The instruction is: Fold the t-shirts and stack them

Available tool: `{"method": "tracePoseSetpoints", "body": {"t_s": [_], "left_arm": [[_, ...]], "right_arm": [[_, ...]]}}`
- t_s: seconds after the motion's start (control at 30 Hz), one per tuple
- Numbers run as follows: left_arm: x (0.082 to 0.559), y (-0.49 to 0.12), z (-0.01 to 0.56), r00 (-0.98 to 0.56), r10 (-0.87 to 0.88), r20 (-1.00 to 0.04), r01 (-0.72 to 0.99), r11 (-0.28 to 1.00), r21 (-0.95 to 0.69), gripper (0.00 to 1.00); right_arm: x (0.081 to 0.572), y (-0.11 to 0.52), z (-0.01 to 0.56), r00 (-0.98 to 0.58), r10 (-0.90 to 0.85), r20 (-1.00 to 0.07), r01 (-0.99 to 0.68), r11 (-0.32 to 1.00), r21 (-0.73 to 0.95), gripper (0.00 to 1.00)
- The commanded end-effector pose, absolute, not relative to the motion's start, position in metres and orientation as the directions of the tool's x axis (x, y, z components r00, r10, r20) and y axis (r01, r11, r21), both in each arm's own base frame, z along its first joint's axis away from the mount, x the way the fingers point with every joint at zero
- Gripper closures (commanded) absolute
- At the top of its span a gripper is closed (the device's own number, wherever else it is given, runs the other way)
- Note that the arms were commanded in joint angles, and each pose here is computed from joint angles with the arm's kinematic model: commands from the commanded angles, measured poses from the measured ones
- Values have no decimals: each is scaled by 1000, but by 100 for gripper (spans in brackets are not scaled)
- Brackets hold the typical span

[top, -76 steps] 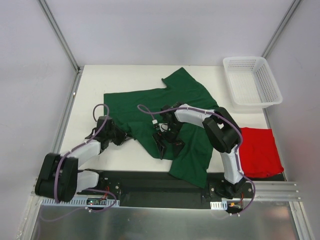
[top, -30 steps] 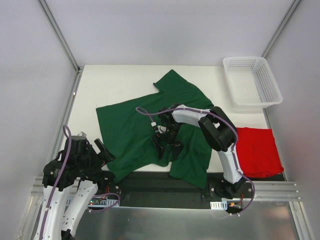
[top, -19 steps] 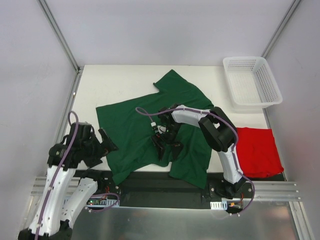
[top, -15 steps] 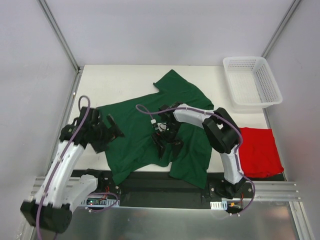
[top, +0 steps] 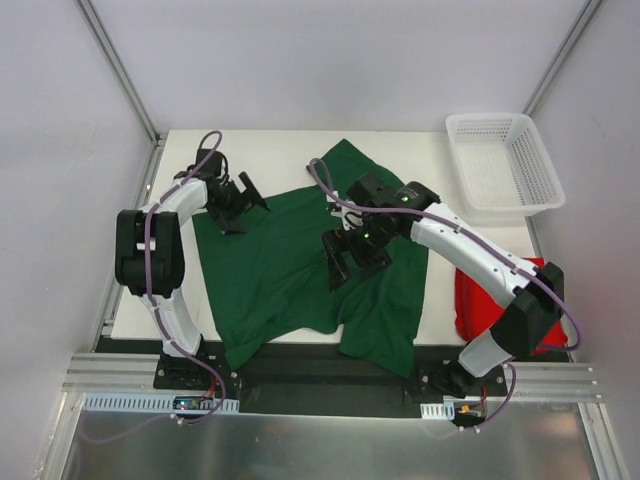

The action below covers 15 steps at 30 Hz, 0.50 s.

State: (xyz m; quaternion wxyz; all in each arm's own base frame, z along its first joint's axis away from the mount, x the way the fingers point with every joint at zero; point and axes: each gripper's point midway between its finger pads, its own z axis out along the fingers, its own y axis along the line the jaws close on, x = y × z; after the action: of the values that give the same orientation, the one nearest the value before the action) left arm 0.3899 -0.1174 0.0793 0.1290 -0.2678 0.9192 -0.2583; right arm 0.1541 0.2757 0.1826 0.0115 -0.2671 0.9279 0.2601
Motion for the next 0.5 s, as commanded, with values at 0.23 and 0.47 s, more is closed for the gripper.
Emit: {"method": "tracePoseSetpoints", "body": {"t_s": [0.23,0.47], "left_arm": [[443,-90,58,-813,-575,-90,-430,697,-573,1],[462,-43,36,-764,-643,-50,-532,673,-514,1]], "right_arm": [[133,261,235,-903,-396,-169,-422,736,529,4],[130,260,244,-906,-388,-168,-414,735,536,4]]}}
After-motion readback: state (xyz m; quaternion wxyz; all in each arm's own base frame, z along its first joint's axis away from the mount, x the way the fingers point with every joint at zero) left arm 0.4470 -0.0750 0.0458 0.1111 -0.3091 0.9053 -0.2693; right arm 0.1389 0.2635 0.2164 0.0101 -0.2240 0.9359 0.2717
